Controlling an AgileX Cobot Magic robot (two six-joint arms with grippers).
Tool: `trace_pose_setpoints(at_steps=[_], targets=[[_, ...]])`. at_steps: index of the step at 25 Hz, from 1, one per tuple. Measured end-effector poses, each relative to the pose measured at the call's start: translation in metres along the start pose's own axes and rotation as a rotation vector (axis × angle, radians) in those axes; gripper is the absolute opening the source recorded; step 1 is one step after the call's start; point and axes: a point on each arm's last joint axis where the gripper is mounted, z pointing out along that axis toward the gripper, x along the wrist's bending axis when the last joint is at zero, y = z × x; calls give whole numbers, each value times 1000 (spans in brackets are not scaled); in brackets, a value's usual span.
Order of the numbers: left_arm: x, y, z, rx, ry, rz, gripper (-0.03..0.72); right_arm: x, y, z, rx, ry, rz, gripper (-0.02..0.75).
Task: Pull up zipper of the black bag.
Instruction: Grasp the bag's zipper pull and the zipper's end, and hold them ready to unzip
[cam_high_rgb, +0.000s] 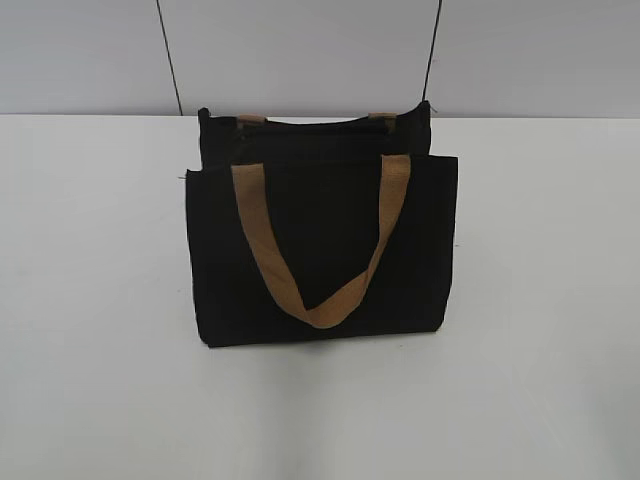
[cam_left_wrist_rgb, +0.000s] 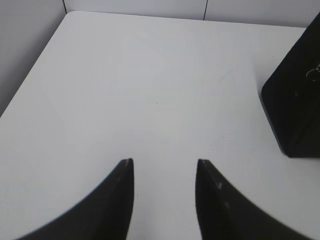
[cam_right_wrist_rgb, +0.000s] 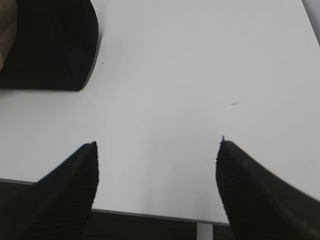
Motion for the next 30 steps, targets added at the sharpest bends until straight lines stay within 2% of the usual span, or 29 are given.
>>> trace_pose_setpoints(at_steps=[25,27,30], targets=[[0,0,0,-2,0,0,311,0,0,0,0,0,0,556],[0,6,-3,-48,-2,0,330,0,0,0,0,0,0,556],[-1,24,-8,-245,-14,-2,375,0,0,0,0,0,0,556]])
